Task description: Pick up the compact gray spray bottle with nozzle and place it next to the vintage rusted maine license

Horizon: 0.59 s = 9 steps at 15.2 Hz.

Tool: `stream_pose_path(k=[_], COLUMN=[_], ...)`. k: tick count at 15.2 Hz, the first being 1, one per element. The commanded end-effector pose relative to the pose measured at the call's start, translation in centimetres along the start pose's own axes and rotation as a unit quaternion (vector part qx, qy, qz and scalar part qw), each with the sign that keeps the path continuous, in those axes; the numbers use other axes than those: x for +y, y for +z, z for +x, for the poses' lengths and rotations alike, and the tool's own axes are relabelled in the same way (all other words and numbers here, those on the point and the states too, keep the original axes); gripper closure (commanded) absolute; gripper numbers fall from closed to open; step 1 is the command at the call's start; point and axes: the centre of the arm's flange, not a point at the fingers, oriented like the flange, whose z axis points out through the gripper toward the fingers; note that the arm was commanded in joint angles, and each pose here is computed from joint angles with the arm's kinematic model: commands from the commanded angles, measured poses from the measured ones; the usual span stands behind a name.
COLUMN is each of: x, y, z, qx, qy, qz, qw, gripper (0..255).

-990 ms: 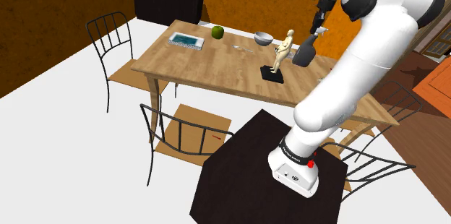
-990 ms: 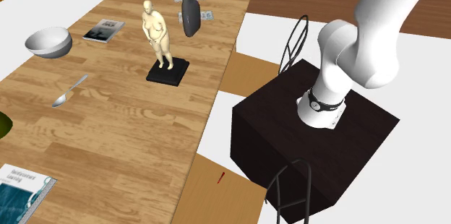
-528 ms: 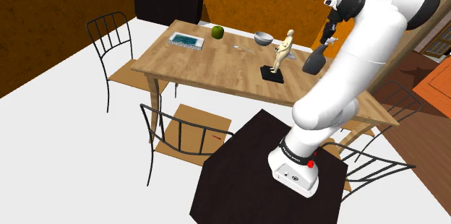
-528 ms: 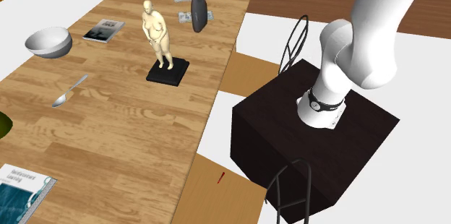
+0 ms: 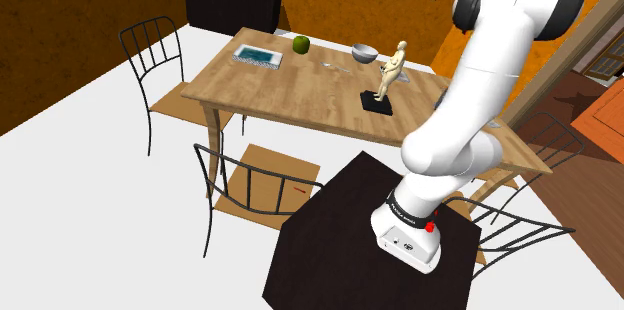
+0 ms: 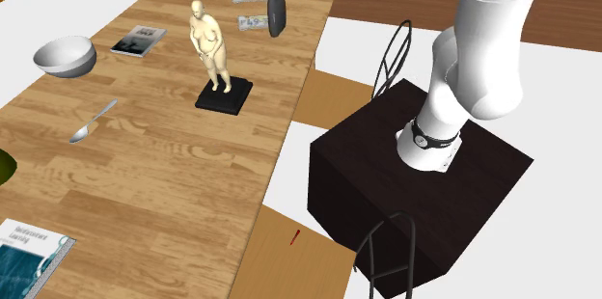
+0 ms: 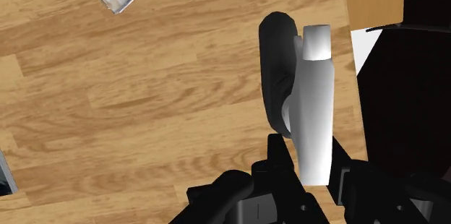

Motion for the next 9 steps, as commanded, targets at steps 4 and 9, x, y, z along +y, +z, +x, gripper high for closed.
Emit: stream_pose_path(k=[4, 9], x=[0.6, 0.5], y=[3.0, 5.6], z=[-2.5, -2.4], qx=[0.0, 0.0], qy=[-0.001, -0.001], qz=[0.0, 0.0], qw=[1.0, 1.0], gripper=[255, 255])
